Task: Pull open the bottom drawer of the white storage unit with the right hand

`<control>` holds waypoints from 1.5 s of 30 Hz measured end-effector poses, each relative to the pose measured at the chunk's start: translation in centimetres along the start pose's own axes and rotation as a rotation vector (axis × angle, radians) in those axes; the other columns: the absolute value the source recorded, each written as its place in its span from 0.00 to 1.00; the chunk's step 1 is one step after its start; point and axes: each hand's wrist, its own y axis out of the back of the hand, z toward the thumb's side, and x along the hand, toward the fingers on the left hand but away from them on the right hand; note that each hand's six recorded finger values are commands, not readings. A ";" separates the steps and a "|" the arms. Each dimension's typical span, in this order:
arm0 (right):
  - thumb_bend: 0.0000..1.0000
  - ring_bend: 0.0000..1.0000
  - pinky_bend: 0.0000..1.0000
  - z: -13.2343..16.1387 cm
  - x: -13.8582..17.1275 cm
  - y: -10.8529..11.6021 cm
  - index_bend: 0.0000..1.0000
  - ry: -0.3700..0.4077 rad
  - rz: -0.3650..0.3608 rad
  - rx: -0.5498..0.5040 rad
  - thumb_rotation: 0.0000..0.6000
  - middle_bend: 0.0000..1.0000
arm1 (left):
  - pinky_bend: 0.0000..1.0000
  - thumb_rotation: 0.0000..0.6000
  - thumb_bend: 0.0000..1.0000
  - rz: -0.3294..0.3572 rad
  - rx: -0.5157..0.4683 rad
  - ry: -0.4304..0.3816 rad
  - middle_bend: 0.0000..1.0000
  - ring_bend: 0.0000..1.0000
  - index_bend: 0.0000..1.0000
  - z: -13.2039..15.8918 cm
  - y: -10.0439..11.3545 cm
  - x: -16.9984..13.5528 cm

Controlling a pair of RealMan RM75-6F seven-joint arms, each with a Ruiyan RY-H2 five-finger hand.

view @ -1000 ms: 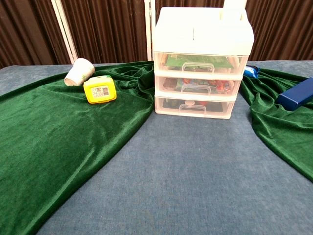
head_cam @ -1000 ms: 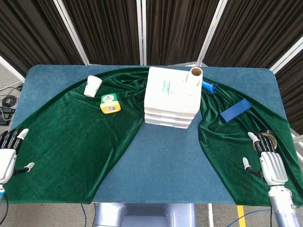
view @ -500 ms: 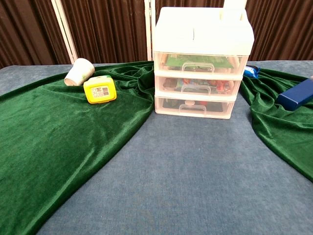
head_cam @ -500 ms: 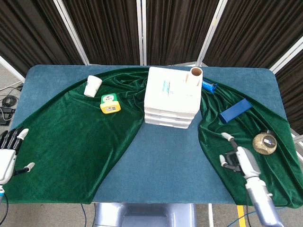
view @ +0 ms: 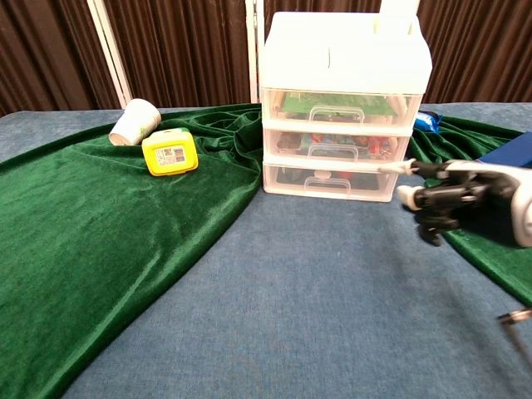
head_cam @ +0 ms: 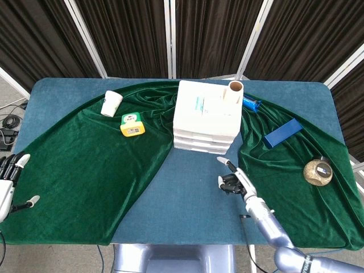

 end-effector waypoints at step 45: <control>0.57 0.91 0.77 -2.5 -10.8 -6.5 0.16 -0.014 -0.022 -0.302 1.00 0.89 | 0.00 1.00 0.04 -0.041 -0.063 0.035 0.00 0.00 0.00 -2.1 0.1 1.2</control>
